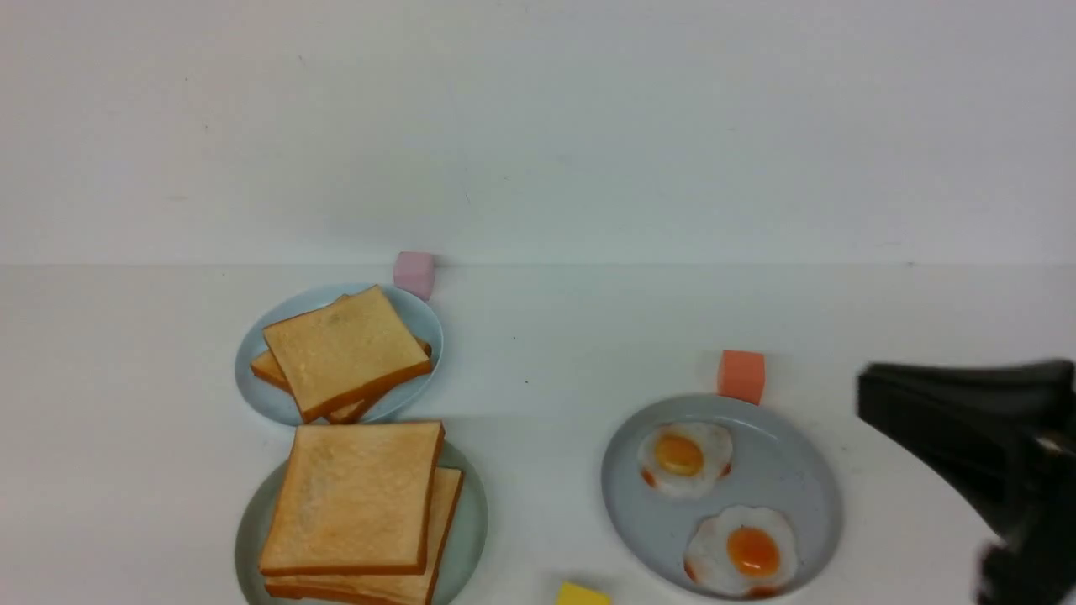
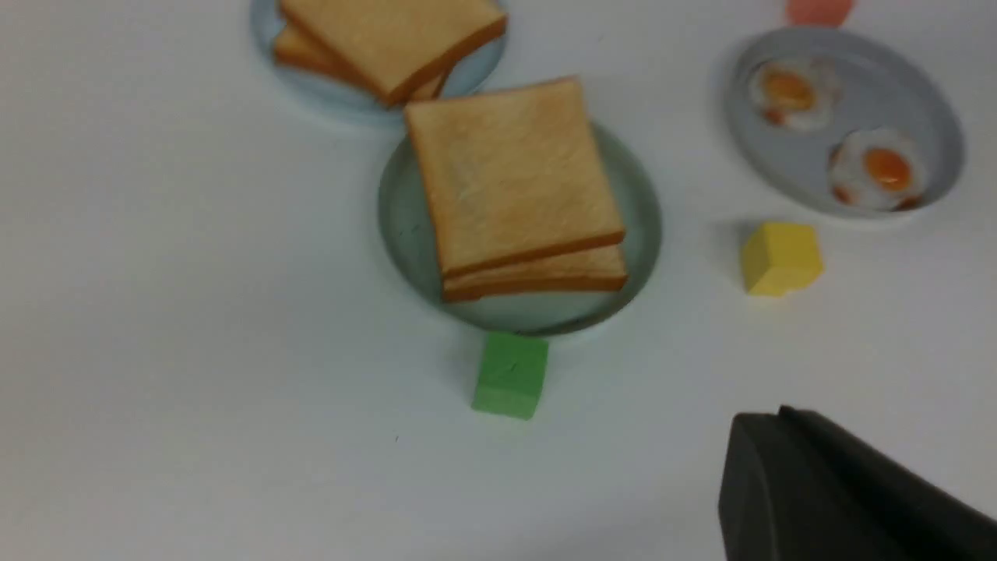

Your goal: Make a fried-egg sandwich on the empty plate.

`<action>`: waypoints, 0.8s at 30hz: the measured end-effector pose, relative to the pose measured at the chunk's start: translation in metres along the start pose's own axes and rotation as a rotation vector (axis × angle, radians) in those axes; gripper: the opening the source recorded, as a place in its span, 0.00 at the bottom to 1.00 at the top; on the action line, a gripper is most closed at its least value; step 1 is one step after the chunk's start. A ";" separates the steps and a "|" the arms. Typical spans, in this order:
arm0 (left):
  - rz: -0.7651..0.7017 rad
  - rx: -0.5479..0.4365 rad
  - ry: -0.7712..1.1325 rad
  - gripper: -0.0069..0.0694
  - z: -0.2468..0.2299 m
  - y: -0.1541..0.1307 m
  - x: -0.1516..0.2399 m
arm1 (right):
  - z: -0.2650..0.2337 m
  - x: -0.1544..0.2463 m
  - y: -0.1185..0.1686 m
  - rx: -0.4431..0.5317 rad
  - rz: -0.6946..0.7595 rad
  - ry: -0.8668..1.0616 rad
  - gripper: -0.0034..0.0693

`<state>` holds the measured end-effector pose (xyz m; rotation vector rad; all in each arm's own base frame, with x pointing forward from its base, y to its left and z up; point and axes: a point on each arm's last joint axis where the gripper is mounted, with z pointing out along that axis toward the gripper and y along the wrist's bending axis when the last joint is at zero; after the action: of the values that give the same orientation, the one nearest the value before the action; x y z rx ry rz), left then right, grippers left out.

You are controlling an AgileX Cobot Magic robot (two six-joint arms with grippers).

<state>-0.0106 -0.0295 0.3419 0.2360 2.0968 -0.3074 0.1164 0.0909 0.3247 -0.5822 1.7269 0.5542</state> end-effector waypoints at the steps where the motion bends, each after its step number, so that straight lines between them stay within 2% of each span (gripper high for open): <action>1: 0.012 0.003 -0.035 0.07 -0.005 -0.002 0.003 | -0.008 0.004 0.001 -0.001 -0.009 -0.019 0.03; 8: -0.015 0.050 -0.056 0.07 0.003 -0.004 0.014 | -0.042 0.013 0.006 -0.015 -0.081 -0.093 0.04; 13: -0.071 0.112 -0.097 0.07 0.017 -0.005 0.021 | -0.062 0.043 0.009 -0.036 -0.096 -0.096 0.05; 18: -0.102 0.096 -0.181 0.07 0.027 0.001 0.019 | -0.069 0.085 0.004 0.011 -0.066 -0.170 0.05; 24: -0.114 0.061 -0.325 0.07 0.025 0.005 0.007 | -0.075 0.094 -0.002 0.074 -0.054 -0.317 0.06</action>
<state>0.0080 -0.0323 0.3227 0.0943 1.7838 -0.4479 0.0427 0.0330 0.2487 -0.4599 1.4222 0.5123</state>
